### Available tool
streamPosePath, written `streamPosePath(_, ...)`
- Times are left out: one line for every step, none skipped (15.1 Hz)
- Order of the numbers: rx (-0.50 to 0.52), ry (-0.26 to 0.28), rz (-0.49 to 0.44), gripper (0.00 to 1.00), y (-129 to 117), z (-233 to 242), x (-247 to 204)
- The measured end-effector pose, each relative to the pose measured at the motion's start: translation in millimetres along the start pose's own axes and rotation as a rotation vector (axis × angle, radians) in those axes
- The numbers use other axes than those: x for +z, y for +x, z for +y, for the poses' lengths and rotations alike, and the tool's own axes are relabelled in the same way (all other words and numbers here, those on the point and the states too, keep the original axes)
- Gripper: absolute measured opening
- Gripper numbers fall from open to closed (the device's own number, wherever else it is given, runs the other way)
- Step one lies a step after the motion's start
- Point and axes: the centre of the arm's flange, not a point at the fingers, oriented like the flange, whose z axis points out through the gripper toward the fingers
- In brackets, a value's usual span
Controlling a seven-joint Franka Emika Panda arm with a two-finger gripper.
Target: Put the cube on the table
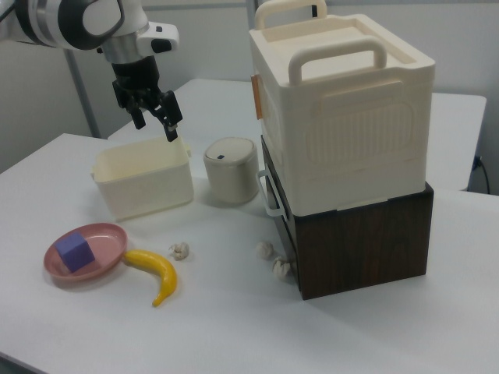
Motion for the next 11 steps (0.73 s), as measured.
streamPosePath(-0.002, 0.000, 0.000, 1.00, -0.2, -1.4, 0.2)
streamPosePath(0.008, 0.000, 0.000, 1.00, -0.2, -1.4, 0.1)
streamPosePath(0.024, 0.000, 0.000, 1.00, -0.2, -1.3, 0.1)
streamPosePath(0.038, 0.000, 0.000, 1.00, -0.2, -1.3, 0.1)
streamPosePath(0.043, 0.000, 0.000, 1.00, -0.2, -1.3, 0.1)
streamPosePath(0.045, 0.000, 0.000, 1.00, -0.2, -1.3, 0.1)
streamPosePath(0.045, 0.000, 0.000, 1.00, -0.2, -1.3, 0.1)
streamPosePath(0.044, 0.000, 0.000, 1.00, -0.2, -1.3, 0.1)
streamPosePath(0.042, 0.000, 0.000, 1.00, -0.2, -1.3, 0.1)
streamPosePath(0.033, 0.000, 0.000, 1.00, -0.2, -1.3, 0.1)
streamPosePath(0.017, 0.000, 0.000, 1.00, -0.2, -1.3, 0.1)
